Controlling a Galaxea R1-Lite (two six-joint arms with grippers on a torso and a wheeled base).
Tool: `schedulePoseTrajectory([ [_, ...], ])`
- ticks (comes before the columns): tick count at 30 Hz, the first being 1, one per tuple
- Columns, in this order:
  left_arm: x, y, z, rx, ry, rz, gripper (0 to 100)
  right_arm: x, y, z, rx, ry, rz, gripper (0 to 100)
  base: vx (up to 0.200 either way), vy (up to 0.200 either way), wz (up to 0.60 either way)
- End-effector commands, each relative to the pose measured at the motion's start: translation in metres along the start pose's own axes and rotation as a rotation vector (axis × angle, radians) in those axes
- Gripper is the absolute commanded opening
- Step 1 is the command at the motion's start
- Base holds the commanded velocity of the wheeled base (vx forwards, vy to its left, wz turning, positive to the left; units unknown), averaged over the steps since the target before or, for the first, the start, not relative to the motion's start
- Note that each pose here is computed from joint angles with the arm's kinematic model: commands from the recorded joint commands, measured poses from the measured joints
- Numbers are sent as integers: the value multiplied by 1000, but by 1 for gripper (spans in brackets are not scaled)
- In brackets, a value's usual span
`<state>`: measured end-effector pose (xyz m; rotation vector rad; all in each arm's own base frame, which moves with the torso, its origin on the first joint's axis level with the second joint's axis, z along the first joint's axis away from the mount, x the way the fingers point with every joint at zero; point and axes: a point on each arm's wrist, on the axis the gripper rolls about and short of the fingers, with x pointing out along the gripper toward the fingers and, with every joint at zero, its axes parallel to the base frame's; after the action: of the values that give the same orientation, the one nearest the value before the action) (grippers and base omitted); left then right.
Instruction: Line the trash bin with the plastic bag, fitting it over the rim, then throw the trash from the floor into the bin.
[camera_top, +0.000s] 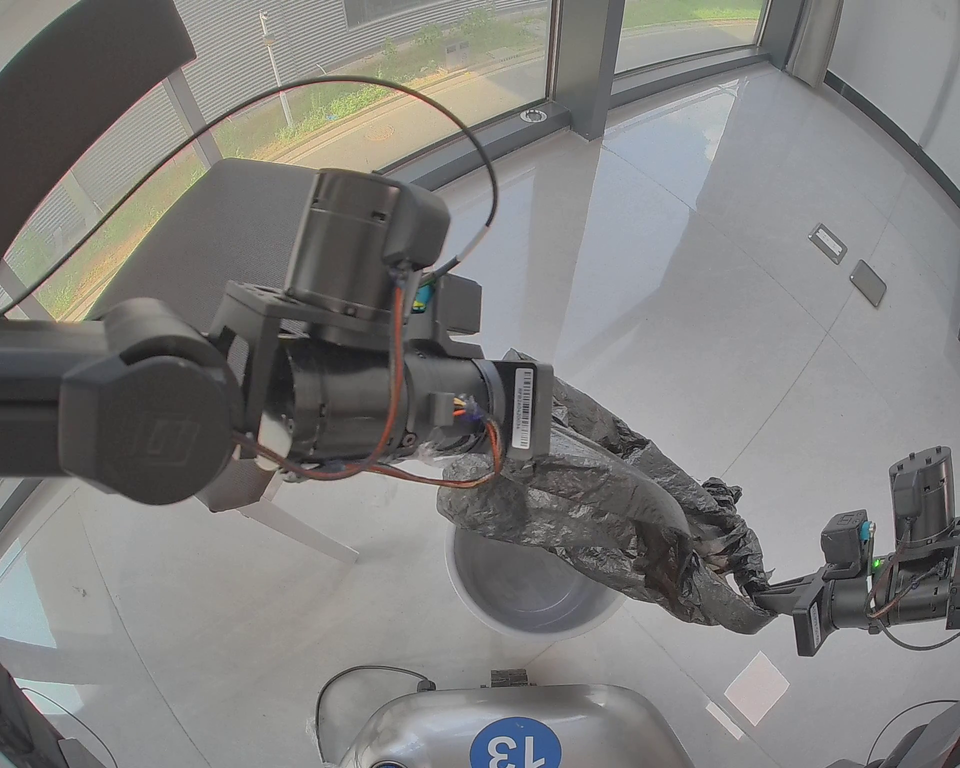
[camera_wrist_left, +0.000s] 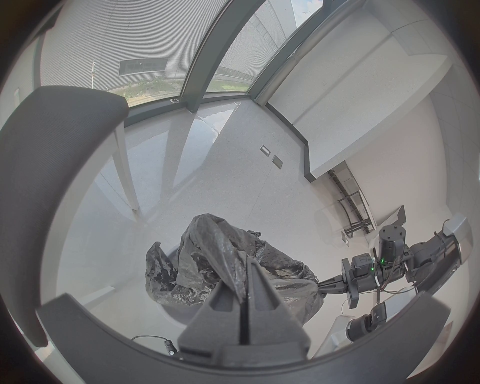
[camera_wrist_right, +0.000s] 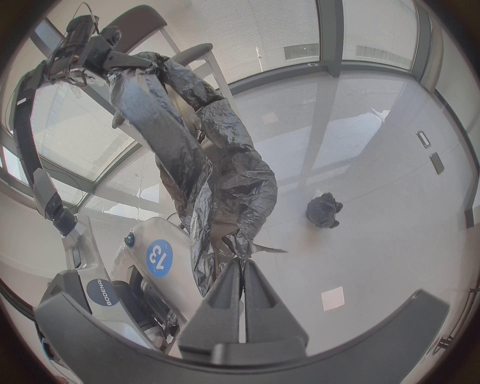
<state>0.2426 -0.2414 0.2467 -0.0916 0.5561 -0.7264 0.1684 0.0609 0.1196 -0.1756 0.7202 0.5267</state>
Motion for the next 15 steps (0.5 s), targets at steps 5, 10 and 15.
schedulePoseTrajectory([
  [5,55,0,-10,-46,56,4,0,-11,-3,-19,23,13,-34,0,0,0,0],
  [10,67,3,-13,-70,66,13,0,-17,-2,-19,14,-12,-36,0,0,0,0],
  [15,69,13,-13,-84,65,34,0,-16,-2,-16,4,-19,-35,0,0,0,0],
])
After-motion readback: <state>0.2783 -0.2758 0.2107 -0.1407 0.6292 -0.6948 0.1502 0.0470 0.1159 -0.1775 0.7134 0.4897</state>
